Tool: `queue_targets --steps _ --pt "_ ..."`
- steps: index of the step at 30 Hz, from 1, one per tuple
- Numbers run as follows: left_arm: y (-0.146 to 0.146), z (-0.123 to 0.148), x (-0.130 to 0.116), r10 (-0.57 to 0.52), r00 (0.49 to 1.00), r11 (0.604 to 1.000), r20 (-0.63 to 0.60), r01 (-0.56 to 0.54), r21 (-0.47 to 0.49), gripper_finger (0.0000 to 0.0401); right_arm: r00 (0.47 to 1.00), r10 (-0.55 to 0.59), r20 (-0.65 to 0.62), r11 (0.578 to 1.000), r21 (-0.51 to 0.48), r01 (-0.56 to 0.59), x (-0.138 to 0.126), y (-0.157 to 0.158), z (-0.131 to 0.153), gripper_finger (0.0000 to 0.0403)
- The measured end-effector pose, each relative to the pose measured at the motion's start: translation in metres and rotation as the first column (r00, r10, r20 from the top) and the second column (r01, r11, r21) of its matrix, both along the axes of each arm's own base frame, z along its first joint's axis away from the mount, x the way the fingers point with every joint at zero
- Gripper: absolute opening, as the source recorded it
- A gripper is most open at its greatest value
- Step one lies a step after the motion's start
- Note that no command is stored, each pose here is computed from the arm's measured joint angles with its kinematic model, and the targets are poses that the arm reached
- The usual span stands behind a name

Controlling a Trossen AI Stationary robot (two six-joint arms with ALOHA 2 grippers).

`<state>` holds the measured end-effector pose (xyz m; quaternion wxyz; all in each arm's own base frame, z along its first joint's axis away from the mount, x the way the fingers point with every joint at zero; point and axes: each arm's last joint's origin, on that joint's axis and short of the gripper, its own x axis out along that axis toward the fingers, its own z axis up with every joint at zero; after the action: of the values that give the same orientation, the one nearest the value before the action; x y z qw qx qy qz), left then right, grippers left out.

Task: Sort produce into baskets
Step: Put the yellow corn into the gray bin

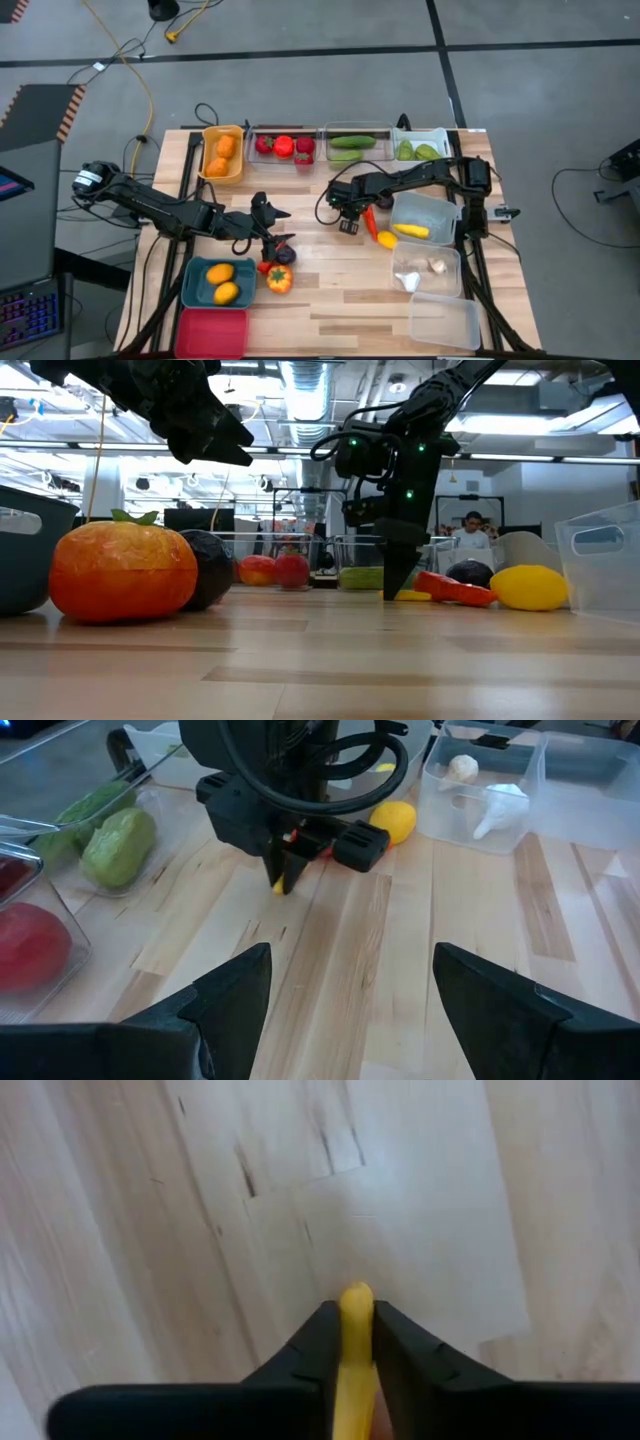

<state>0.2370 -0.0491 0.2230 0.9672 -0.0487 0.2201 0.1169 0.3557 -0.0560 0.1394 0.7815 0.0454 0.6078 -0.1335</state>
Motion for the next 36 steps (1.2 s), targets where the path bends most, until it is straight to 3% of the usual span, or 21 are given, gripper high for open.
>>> queue_targets --steps 10,25,32,36 --pt "0.000 0.000 0.000 0.001 1.000 1.000 0.000 -0.001 0.000 0.0267 0.998 0.022 -0.053 1.000 0.009 -0.021 0.003 0.008 0.011 0.0058" --pt "0.000 0.000 0.000 0.001 1.000 1.000 0.000 -0.001 0.001 0.0267 0.949 0.179 -0.260 0.984 0.056 -0.170 0.007 0.048 0.089 0.0057" --pt "0.000 0.000 0.000 0.001 1.000 1.000 0.000 -0.001 0.001 0.0267 0.928 0.261 -0.265 0.965 0.057 -0.255 -0.012 0.067 0.116 0.0057" --pt "0.000 0.000 0.000 0.001 1.000 1.000 0.000 -0.001 0.000 0.0267 0.950 0.231 -0.210 0.973 0.047 -0.226 -0.034 0.074 0.137 0.0057"
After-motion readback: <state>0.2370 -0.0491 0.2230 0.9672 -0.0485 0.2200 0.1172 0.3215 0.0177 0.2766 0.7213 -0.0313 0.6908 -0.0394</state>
